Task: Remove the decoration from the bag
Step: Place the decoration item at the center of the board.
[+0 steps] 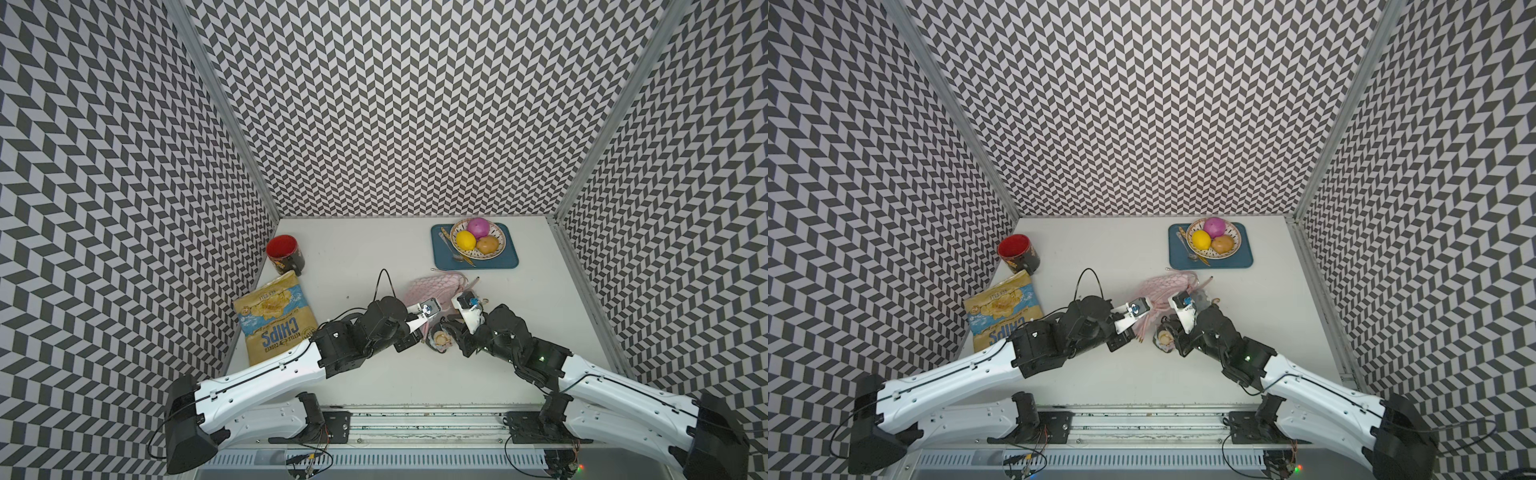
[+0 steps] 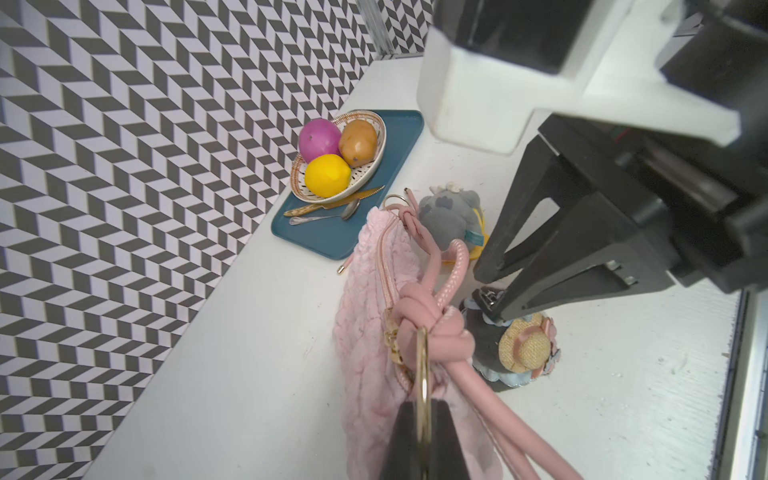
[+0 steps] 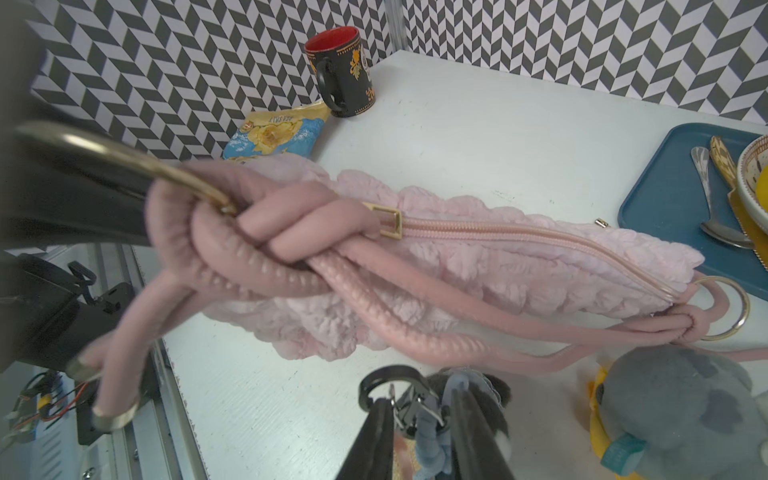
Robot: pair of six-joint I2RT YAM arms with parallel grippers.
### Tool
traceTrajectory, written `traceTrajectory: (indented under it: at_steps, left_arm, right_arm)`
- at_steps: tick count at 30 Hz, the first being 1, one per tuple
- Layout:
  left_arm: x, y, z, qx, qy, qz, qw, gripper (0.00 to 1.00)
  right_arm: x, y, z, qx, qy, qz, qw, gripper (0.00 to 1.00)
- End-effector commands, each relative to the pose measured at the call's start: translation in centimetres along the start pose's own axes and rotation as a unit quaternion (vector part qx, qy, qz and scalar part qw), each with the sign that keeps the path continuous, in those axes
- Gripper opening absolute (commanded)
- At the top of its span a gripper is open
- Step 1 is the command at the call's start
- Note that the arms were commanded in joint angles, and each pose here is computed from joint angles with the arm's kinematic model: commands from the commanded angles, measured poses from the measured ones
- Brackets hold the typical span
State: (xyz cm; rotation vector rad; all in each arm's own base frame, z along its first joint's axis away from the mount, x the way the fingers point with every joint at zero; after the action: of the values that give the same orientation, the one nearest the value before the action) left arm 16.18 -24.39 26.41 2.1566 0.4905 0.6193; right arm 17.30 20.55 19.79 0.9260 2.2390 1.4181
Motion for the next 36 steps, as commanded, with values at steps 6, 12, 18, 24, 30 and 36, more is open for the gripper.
traceTrajectory:
  at_steps: [6,12,18,24,30,36]
  left_arm:
    - [-0.5,0.8,1.9,-0.013,-0.054,-0.044,0.998,0.00]
    - [-1.3,-0.1,3.3,0.009,-0.073,-0.047,0.996,0.00]
    - [-1.5,-1.8,4.7,0.059,-0.064,-0.040,0.995,0.00]
    - [0.5,-2.8,5.2,0.084,-0.019,-0.069,0.994,0.00]
    - [2.7,-3.5,4.6,0.102,0.028,-0.091,0.990,0.00]
    - [3.6,-4.9,4.8,0.133,0.061,-0.097,0.984,0.00]
  right_arm:
    - [-0.4,-0.7,0.6,0.000,-0.006,0.009,1.000,0.29]
    - [-0.1,-1.1,1.5,0.001,0.013,0.009,1.000,0.29]
    - [0.3,-0.6,1.7,-0.012,0.030,0.012,0.999,0.29]
    - [-0.2,-0.6,1.1,-0.020,0.021,0.013,0.999,0.30]
    - [-1.7,-1.3,0.7,-0.017,-0.003,0.026,1.000,0.34]
    - [-2.8,-1.8,0.2,-0.016,-0.017,0.044,0.999,0.39]
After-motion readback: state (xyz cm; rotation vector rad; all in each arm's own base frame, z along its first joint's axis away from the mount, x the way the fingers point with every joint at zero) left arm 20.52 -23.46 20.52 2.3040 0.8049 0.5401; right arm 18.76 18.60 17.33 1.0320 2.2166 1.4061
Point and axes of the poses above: each gripper's point midway between its finger pads, its own z axis out along the fingers, its own x axis along the line the jaws close on, y = z × x, the point moved 7 cm from there along -z, back along the fingers, and after that the axes turned 6 degrees about -z, right-handed, at the moved point
